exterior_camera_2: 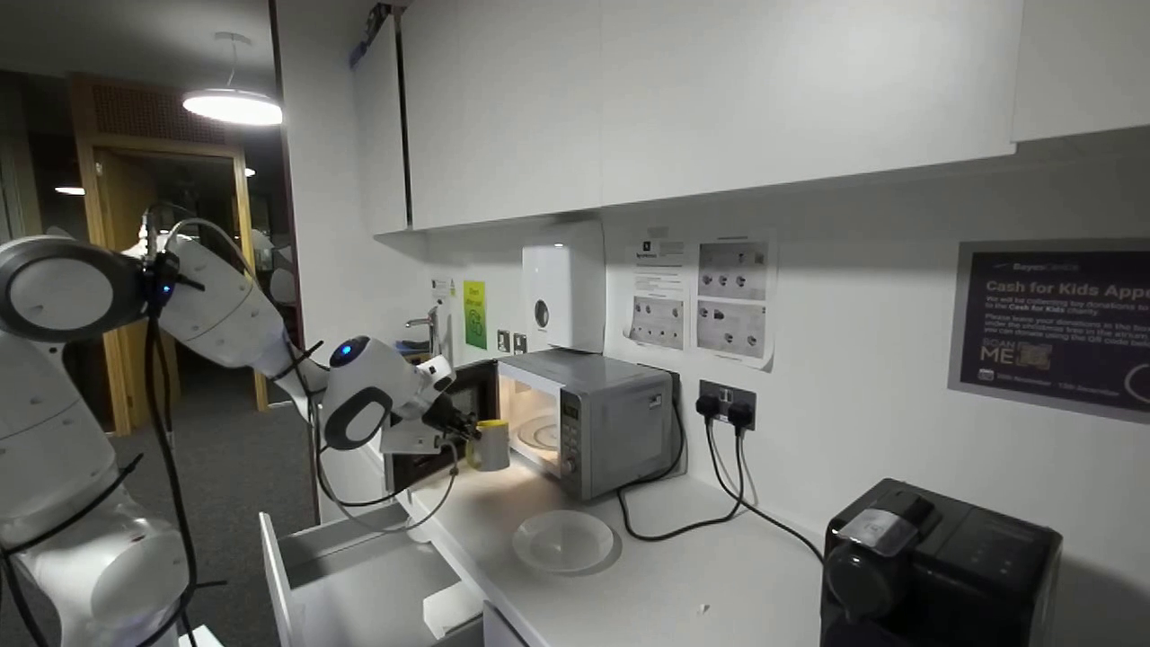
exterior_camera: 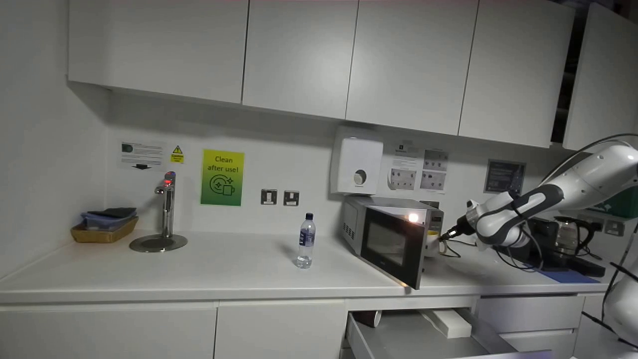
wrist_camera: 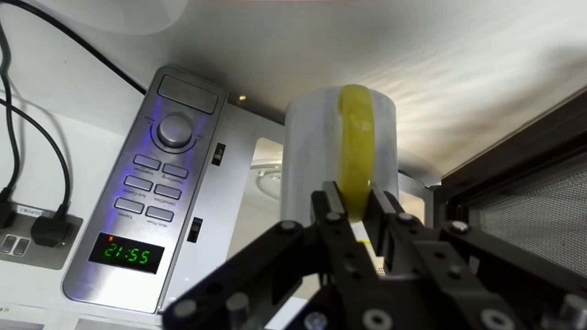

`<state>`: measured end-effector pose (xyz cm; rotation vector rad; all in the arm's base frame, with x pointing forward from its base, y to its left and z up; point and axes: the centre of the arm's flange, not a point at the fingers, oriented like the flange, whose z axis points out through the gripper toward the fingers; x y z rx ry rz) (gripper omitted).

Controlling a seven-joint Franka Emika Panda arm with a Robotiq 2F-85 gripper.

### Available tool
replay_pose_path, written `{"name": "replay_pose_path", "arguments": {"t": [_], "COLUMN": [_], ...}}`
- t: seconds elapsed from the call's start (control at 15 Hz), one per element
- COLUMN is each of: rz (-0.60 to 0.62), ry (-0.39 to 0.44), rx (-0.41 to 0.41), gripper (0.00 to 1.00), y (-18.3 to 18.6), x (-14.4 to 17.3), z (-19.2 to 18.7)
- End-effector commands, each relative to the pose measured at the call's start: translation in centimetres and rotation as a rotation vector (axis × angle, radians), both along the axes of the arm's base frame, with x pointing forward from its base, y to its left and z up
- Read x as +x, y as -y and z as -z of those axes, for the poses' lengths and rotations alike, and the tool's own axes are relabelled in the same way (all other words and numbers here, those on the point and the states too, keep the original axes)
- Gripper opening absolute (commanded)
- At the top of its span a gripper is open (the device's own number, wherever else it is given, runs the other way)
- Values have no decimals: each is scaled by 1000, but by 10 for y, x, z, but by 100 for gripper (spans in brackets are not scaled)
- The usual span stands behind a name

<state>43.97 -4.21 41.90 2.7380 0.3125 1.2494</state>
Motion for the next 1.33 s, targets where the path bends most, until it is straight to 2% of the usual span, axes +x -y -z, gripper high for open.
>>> {"name": "replay_pose_path", "arguments": {"t": [0.0, 0.47, 0.93, 1.27], "rz": [-49, -62, -130, -176], "ry": [25, -1, -20, -16], "rx": [-10, -12, 0, 14], "gripper": [4, 4, 4, 4], "y": [22, 54, 76, 92], "x": [-16, -16, -6, 12], "z": [-12, -10, -2, 7]}}
